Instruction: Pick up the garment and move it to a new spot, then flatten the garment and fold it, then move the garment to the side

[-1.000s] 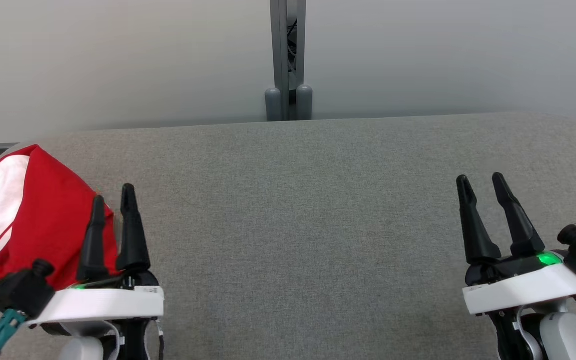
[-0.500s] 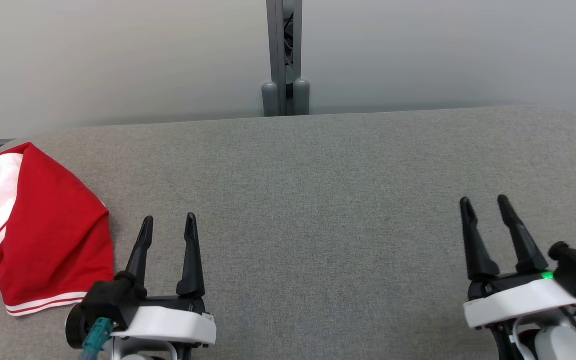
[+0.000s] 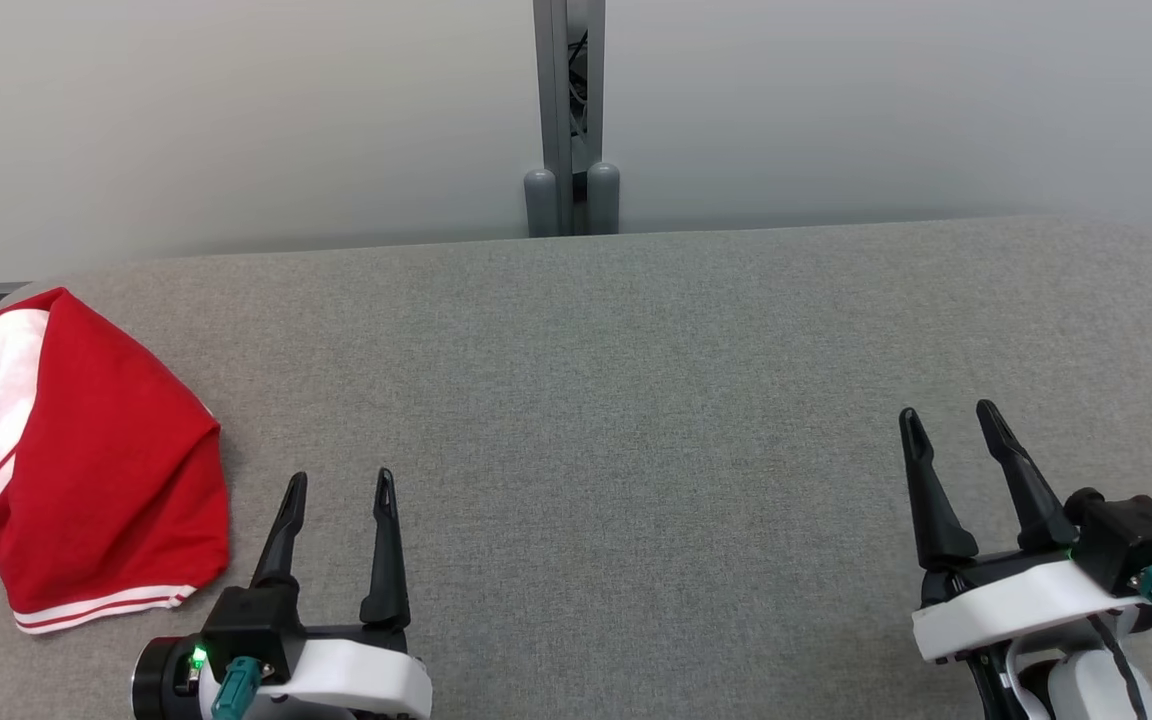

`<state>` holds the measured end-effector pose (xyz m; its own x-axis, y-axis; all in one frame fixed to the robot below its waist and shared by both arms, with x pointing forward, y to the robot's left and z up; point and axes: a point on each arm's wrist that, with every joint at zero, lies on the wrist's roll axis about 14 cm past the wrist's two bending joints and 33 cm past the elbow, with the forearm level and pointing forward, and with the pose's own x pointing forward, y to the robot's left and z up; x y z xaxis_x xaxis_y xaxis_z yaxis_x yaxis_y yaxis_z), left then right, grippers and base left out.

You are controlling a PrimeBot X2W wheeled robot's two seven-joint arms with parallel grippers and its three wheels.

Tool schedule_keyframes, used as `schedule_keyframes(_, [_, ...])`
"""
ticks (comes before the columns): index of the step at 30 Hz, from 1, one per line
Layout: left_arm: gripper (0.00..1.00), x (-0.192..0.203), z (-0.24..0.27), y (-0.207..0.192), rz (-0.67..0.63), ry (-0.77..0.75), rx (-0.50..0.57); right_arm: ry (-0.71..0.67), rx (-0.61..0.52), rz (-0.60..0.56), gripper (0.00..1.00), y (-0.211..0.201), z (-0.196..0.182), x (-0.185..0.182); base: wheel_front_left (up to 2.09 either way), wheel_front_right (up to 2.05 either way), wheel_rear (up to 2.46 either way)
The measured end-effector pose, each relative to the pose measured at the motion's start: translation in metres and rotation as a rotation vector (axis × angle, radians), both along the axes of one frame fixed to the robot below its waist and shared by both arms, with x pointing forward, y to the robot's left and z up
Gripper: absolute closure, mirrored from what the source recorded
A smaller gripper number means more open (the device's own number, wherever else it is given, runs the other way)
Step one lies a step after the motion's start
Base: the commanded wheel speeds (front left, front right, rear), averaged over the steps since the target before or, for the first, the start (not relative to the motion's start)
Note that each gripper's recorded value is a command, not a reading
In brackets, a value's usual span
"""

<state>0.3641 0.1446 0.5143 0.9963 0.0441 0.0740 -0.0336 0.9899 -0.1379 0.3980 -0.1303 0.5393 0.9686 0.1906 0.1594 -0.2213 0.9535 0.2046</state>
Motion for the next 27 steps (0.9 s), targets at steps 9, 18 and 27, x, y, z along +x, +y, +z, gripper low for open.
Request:
schedule_keyframes(9, [0.00,-0.001,-0.002,0.003,0.010,0.000,0.033,-0.009,-0.049,0.018,0.00,0.008,-0.003,-0.001,0.00,0.00,0.00])
schedule_keyframes(18, [0.00,-0.005,-0.009,0.003,0.007,0.011,0.079,-0.007,-0.095,0.032,0.00,0.014,-0.009,-0.001,0.00,0.00,0.00])
schedule_keyframes(27, [0.00,-0.004,-0.009,0.003,0.008,0.005,0.119,-0.003,-0.111,0.046,0.00,0.020,-0.012,0.002,0.00,0.00,0.00])
